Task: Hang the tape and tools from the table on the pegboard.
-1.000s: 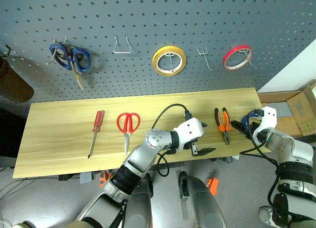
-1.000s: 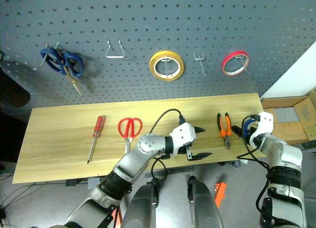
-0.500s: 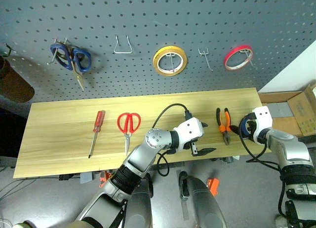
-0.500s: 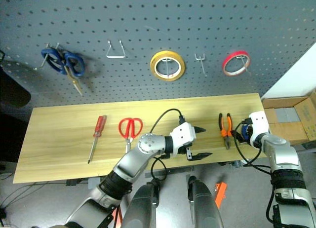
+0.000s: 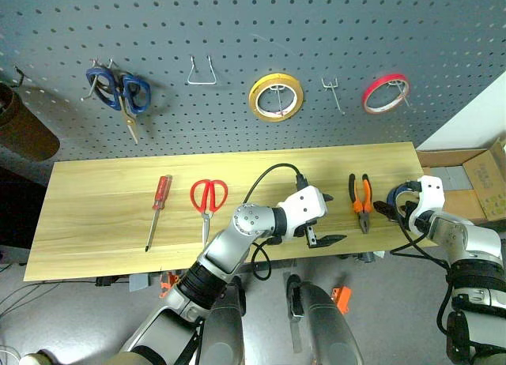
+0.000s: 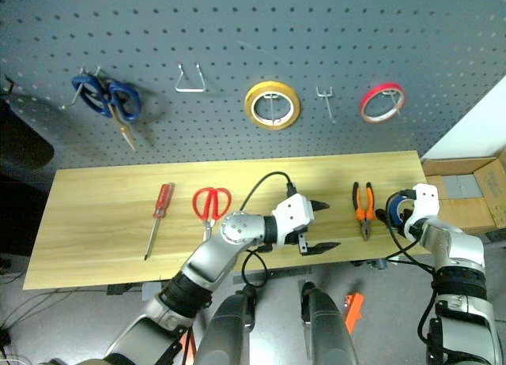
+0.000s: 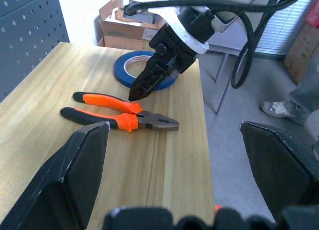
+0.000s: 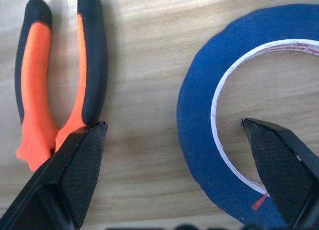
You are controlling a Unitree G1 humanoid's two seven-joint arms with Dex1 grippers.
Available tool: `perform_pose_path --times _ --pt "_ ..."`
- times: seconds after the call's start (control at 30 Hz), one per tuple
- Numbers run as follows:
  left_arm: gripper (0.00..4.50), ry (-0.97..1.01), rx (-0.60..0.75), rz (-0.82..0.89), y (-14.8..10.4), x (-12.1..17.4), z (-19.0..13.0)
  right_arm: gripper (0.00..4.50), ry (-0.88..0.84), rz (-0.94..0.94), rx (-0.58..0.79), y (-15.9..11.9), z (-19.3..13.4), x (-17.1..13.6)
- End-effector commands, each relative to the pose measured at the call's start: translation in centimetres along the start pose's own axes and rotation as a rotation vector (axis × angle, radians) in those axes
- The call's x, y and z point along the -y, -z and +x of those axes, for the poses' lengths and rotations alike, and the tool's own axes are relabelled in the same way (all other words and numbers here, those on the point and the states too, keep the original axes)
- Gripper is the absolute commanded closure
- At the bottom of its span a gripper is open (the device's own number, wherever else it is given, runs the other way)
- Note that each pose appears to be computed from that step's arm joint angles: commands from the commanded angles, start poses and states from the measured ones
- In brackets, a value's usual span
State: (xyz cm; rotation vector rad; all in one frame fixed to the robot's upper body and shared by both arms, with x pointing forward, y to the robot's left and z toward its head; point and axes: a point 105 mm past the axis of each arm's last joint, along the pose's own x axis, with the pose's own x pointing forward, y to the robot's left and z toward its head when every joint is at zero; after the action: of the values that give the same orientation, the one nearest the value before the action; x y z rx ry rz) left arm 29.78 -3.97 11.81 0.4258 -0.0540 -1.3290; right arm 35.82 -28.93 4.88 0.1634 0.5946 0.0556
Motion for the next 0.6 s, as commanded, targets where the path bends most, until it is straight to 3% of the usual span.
perform_pose_path --times 0.03,0.13,0.23,0.53,0.6 --pt "0.02 0.011 0.035 0.029 -1.07 0.27 0.26 0.00 0.015 0.004 -0.128 3.97 0.29 0.64" --pt "0.02 0.010 0.035 0.029 -1.06 0.25 0.24 0.00 0.001 -0.008 -0.129 4.01 0.30 0.43" --pt "0.00 0.009 0.035 0.030 -1.08 0.25 0.26 0.61 -0.003 -0.025 -0.124 3.94 0.27 0.44" --pt "0.00 0.008 0.038 0.030 -1.20 0.14 0.33 3.75 0.004 -0.069 -0.116 3.78 0.30 0.57" --pt "0.00 0.009 0.037 0.029 -1.18 0.12 0.37 4.12 0.005 -0.070 -0.116 3.79 0.32 0.64"
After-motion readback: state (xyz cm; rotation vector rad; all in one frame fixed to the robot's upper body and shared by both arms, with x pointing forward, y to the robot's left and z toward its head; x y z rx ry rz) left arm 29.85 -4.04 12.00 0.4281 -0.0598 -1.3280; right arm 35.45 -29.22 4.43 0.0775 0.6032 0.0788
